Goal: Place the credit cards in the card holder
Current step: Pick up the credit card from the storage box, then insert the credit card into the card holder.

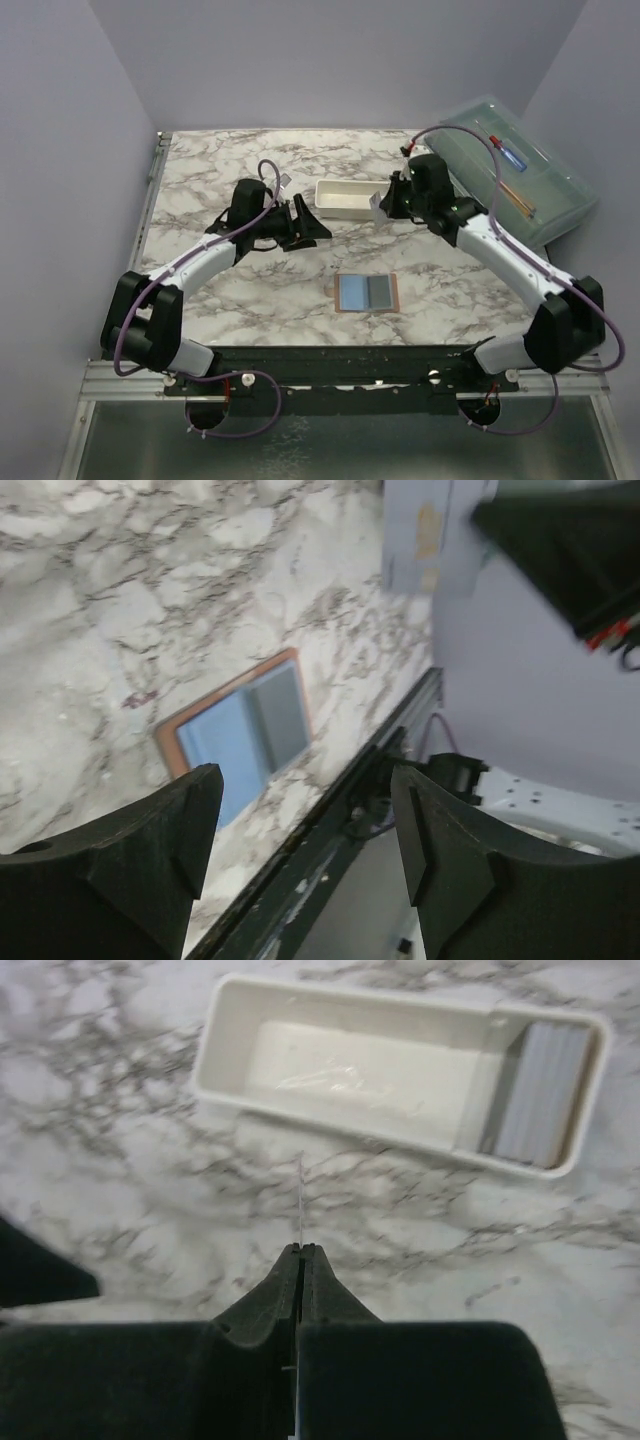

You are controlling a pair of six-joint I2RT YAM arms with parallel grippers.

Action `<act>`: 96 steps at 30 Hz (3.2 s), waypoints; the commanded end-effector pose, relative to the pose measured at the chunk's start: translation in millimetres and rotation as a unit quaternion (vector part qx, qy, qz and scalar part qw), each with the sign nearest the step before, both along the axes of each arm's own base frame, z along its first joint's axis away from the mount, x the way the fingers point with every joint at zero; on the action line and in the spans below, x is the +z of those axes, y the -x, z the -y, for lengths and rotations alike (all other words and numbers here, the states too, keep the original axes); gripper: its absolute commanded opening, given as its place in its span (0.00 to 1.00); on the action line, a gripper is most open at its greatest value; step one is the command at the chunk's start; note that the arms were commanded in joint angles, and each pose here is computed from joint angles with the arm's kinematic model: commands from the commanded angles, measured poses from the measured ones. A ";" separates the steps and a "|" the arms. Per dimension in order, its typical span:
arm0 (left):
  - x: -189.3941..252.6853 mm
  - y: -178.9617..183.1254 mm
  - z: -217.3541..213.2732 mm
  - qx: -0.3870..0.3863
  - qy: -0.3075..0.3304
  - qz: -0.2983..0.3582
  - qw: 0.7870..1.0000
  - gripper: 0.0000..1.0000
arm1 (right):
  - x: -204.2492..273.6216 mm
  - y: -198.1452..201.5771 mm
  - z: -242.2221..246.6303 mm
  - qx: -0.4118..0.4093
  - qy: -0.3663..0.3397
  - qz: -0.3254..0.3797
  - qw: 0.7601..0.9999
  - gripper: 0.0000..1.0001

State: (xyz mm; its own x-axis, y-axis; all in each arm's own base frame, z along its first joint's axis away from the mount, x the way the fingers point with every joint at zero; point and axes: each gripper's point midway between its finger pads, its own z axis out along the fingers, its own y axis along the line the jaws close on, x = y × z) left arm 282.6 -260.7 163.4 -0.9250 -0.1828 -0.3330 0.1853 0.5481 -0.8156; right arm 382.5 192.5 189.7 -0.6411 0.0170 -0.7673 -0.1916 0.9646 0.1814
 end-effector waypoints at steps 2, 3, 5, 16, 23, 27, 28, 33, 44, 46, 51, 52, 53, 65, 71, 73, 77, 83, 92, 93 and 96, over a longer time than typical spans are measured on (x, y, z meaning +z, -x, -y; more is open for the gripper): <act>56.4 -1.7 20.1 -0.006 0.208 0.017 0.978 0.76 | 44.8 64.9 -62.1 0.132 -0.271 0.049 0.952 0.00; 59.4 -1.1 20.0 -0.003 0.222 0.020 0.975 0.77 | 46.7 74.5 -63.9 0.133 -0.303 0.046 0.942 0.00; 65.3 0.9 20.0 -0.002 0.248 0.027 0.968 0.78 | 47.7 90.8 -67.8 0.137 -0.359 0.033 0.923 0.00; 64.8 20.9 31.9 -0.040 0.292 0.009 0.956 0.68 | 41.7 118.4 -68.1 0.142 -0.458 0.026 0.877 0.00; 52.4 17.9 26.4 -0.002 0.277 0.009 0.961 0.72 | 43.8 123.9 -61.0 0.132 -0.455 0.033 0.880 0.00; 42.3 20.5 32.5 -0.012 0.268 -0.014 0.963 0.73 | 45.2 127.7 -62.0 0.141 -0.456 0.031 0.878 0.00; 43.4 24.6 37.5 -0.029 0.271 -0.018 0.962 0.70 | 45.4 128.1 -63.5 0.146 -0.457 0.030 0.877 0.00; 59.0 35.1 55.1 -0.067 0.287 0.001 0.956 0.53 | 42.0 126.6 -66.6 0.150 -0.460 0.025 0.875 0.00; 27.5 41.8 55.4 -0.065 0.262 -0.023 0.963 0.00 | -8.0 132.5 -50.3 0.102 -0.389 -0.025 0.915 0.19; 6.5 44.2 56.7 -0.077 0.226 -0.043 0.970 0.00 | -34.1 131.2 -35.5 0.058 -0.333 -0.058 0.939 0.40; -42.8 62.7 59.0 -0.113 0.129 -0.082 0.982 0.00 | -80.9 156.5 -29.3 0.072 -0.263 -0.155 0.949 0.46; -52.4 67.8 61.1 -0.123 0.104 -0.093 0.983 0.00 | -87.9 160.9 -30.6 0.075 -0.264 -0.170 0.946 0.42; -62.6 72.6 63.8 -0.130 0.074 -0.096 0.984 0.00 | -94.3 163.8 -31.5 0.078 -0.264 -0.182 0.944 0.36; -104.9 93.0 79.7 -0.150 0.010 -0.157 0.976 0.00 | -152.2 167.5 4.8 -0.045 -0.167 -0.258 0.951 0.00; -112.8 96.3 80.8 -0.160 0.007 -0.168 0.973 0.00 | -166.8 171.7 15.5 -0.072 -0.143 -0.272 0.949 0.00; -113.7 97.3 81.0 -0.162 0.009 -0.170 0.972 0.00 | -168.4 172.5 15.4 -0.073 -0.144 -0.274 0.948 0.00; -113.1 97.5 81.7 -0.164 0.010 -0.166 0.972 0.00 | -169.6 172.5 14.3 -0.071 -0.146 -0.275 0.948 0.00; -104.1 94.2 81.5 -0.155 0.016 -0.146 0.977 0.00 | -171.2 171.8 14.8 -0.074 -0.143 -0.277 0.947 0.00; -89.8 96.6 83.1 -0.151 0.018 -0.131 0.980 0.00 | -172.9 173.1 15.1 -0.073 -0.141 -0.280 0.947 0.00; -91.6 97.0 83.6 -0.152 0.017 -0.131 0.980 0.00 | -172.7 173.3 15.1 -0.072 -0.141 -0.280 0.947 0.00; -98.1 98.3 84.3 -0.154 0.015 -0.144 0.977 0.00 | -172.0 173.3 15.1 -0.072 -0.142 -0.278 0.947 0.00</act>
